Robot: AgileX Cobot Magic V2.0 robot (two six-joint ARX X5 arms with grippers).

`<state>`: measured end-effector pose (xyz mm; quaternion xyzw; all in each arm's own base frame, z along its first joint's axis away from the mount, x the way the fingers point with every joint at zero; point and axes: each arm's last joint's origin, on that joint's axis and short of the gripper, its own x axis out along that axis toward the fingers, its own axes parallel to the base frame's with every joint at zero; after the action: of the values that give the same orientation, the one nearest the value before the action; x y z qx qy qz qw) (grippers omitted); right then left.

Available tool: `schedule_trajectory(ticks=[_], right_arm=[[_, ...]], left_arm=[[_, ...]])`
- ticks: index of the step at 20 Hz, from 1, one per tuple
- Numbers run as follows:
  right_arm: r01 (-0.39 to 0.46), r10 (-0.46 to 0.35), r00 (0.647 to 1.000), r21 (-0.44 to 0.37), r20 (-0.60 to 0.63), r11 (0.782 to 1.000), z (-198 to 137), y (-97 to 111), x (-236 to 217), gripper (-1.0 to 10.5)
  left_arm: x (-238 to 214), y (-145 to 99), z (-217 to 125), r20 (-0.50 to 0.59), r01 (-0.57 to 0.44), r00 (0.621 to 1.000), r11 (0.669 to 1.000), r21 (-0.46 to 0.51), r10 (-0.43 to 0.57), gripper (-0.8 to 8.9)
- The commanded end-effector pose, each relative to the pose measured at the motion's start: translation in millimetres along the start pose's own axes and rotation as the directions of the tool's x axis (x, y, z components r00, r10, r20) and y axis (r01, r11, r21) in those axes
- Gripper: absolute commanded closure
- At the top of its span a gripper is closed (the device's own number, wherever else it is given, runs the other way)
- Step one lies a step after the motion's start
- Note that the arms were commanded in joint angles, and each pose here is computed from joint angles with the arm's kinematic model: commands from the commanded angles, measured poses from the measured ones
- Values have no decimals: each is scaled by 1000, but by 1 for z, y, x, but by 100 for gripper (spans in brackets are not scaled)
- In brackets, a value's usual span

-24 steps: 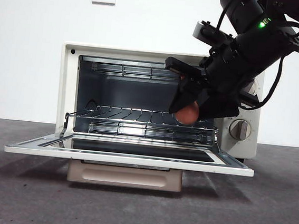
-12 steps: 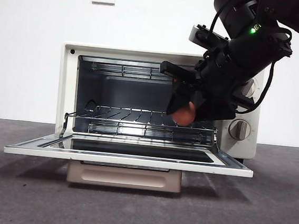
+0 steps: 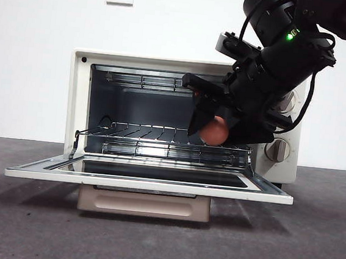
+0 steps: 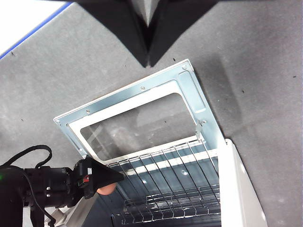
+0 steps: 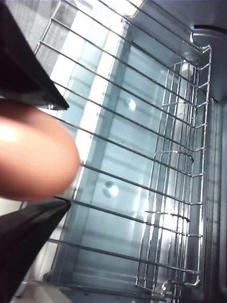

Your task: Eggoven

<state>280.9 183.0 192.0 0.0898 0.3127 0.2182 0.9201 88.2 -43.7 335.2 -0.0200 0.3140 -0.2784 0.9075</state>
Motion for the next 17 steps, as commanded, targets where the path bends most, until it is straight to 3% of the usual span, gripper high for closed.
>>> schedule_trajectory(ticks=[1, 11, 17], right_arm=[[-7, 7, 1000, 5, -2, 1000, 2, 4, 3, 634], [-9, 9, 999, 1, 42, 1000, 20, 10, -32, 627], [-111, 114, 989, -30, 96, 993, 36, 32, -109, 627]], left_arm=[[-1, -1, 2, 10, 1, 1000, 1000, -2, -1, 807], [-1, -1, 2, 10, 1, 1000, 1000, -1, -1, 807], [5, 1, 10, 63, 2, 998, 1000, 11, -3, 807]])
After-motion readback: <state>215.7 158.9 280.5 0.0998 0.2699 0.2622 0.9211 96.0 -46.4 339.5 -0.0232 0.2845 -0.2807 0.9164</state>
